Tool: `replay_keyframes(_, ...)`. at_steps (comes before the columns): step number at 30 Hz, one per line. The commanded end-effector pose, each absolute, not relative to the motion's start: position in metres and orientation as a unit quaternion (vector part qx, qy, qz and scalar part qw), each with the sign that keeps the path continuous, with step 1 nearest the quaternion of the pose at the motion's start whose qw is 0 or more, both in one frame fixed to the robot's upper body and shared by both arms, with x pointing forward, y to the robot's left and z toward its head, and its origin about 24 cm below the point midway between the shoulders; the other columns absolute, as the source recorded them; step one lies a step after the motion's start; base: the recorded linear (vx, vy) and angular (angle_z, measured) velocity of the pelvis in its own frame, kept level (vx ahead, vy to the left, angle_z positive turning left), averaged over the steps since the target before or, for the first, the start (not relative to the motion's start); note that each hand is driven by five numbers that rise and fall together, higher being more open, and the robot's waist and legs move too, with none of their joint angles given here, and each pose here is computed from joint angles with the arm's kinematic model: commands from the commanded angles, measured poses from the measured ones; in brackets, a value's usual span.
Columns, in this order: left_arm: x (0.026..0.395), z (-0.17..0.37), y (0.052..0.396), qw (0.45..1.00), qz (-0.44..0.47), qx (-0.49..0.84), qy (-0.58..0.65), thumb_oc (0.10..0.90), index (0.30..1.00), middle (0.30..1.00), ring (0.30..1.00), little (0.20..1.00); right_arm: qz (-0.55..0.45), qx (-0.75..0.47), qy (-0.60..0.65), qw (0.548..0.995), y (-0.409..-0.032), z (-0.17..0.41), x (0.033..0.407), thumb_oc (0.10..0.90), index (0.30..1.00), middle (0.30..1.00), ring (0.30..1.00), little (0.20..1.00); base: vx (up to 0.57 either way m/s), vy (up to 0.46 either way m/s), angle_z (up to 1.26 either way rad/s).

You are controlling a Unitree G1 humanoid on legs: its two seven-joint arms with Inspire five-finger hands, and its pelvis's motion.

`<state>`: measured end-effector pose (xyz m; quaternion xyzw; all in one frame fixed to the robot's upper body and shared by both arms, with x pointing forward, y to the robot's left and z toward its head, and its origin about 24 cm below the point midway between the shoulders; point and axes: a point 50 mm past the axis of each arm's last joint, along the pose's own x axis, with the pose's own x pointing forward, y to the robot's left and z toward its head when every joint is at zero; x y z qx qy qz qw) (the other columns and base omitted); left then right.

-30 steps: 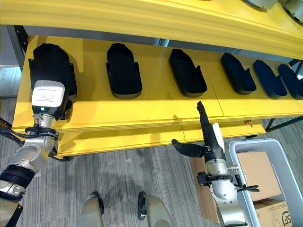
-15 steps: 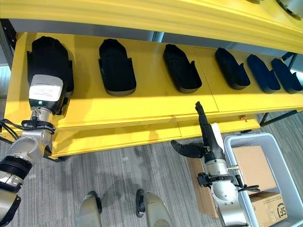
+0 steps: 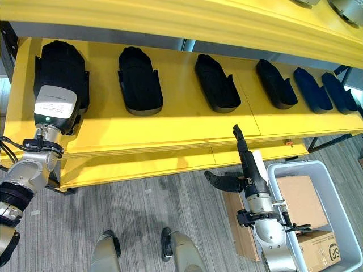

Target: Move parts from the plastic box to the shelf.

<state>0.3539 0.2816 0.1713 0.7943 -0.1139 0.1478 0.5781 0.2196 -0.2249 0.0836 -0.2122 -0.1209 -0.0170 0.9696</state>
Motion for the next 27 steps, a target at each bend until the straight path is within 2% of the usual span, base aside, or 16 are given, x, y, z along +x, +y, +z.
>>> replay_keyframes(1, 0.36, 0.224, 0.288, 0.543, 0.219, 0.796, -0.157, 0.502, 0.443, 0.443, 0.443, 0.443, -0.023, -0.223, -0.26, 0.939, -0.229, 0.14, 0.213, 0.9, 1.0, 1.0, 1.0, 1.0, 0.0, 0.0, 0.0)
replay_keyframes(2, 0.36, 0.223, 0.289, 0.546, 0.22, 0.793, -0.155, 0.9, 1.0, 1.0, 1.0, 1.0, -0.023, -0.223, -0.259, 0.939, -0.229, 0.139, 0.213, 0.9, 1.0, 1.0, 1.0, 1.0, 0.0, 0.0, 0.0)
replay_keyframes(6, 0.36, 0.218, 0.29, 0.558, 0.222, 0.786, -0.147, 0.9, 1.0, 1.0, 1.0, 1.0, -0.023, -0.223, -0.257, 0.94, -0.23, 0.139, 0.212, 0.9, 1.0, 1.0, 1.0, 1.0, 0.0, 0.0, 0.0)
replay_keyframes(9, 0.36, 0.209, 0.291, 0.614, 0.245, 0.738, -0.133, 0.9, 1.0, 1.0, 1.0, 1.0, -0.022, -0.22, -0.255, 0.941, -0.228, 0.137, 0.21, 0.9, 1.0, 1.0, 1.0, 1.0, 0.0, 0.0, 0.0)
replay_keyframes(17, 0.361, 0.202, 0.278, 0.704, 0.255, 0.645, -0.151, 0.9, 1.0, 1.0, 1.0, 1.0, -0.02, -0.214, -0.249, 0.944, -0.227, 0.136, 0.21, 0.9, 1.0, 1.0, 1.0, 1.0, 0.0, 0.0, 0.0)
replay_keyframes(27, 0.356, 0.194, 0.275, 0.736, 0.249, 0.612, -0.148, 0.9, 1.0, 1.0, 1.0, 1.0, -0.024, -0.207, -0.241, 0.948, -0.227, 0.134, 0.21, 0.9, 1.0, 1.0, 1.0, 1.0, 0.0, 0.0, 0.0)
